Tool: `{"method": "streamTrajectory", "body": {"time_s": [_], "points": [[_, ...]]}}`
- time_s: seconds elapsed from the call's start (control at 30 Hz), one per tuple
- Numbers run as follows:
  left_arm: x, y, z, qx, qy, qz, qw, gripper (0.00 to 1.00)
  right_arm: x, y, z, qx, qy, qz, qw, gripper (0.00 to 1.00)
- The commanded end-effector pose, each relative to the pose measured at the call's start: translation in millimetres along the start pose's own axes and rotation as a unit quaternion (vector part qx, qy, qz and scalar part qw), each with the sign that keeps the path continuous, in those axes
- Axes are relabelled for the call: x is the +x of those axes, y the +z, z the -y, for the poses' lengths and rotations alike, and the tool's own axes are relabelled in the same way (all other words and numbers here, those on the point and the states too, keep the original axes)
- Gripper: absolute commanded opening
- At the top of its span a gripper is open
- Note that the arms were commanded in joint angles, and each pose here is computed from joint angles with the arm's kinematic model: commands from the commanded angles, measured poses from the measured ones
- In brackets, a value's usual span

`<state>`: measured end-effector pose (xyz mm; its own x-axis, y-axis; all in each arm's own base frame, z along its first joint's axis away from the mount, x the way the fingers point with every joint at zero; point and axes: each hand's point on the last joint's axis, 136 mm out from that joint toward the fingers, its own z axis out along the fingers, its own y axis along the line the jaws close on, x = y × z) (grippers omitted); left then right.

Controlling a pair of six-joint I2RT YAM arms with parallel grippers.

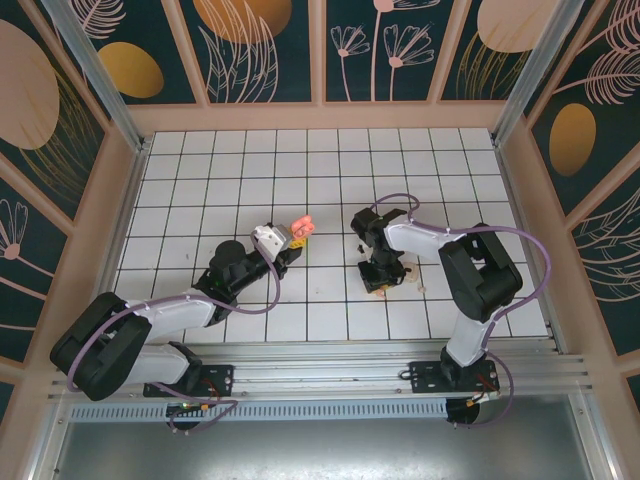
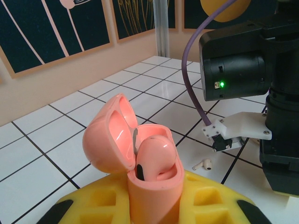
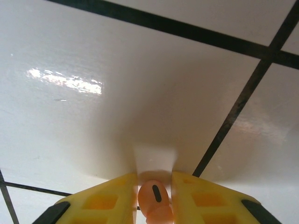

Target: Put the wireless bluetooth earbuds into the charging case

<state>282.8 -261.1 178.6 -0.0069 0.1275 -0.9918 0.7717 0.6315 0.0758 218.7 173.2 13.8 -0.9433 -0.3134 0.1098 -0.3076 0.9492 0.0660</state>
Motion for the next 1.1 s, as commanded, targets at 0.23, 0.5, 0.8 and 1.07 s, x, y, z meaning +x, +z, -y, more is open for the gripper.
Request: {"method": "streamTrajectory", "body": {"time_s": [0.23, 0.5, 0.8, 1.07], "points": [[-7, 2, 2, 0.005, -0.001, 0.010, 1.000, 0.07, 12, -1, 0, -0.001, 0.009, -0.007, 1.000, 0.31], [-8, 2, 1, 0.004, -0.004, 0.011, 1.000, 0.07, 11, -7, -2, 0.000, 0.012, 0.002, 1.000, 0.25], [-6, 1, 1, 0.002, -0.009, 0.015, 1.000, 0.06, 3, -20, -7, -0.026, 0.047, 0.045, 0.998, 0.22], [-7, 3, 12, 0.023, -0.021, 0.041, 0.999, 0.05, -44, -74, -24, -0.111, 0.124, 0.200, 0.966, 0.20]]}}
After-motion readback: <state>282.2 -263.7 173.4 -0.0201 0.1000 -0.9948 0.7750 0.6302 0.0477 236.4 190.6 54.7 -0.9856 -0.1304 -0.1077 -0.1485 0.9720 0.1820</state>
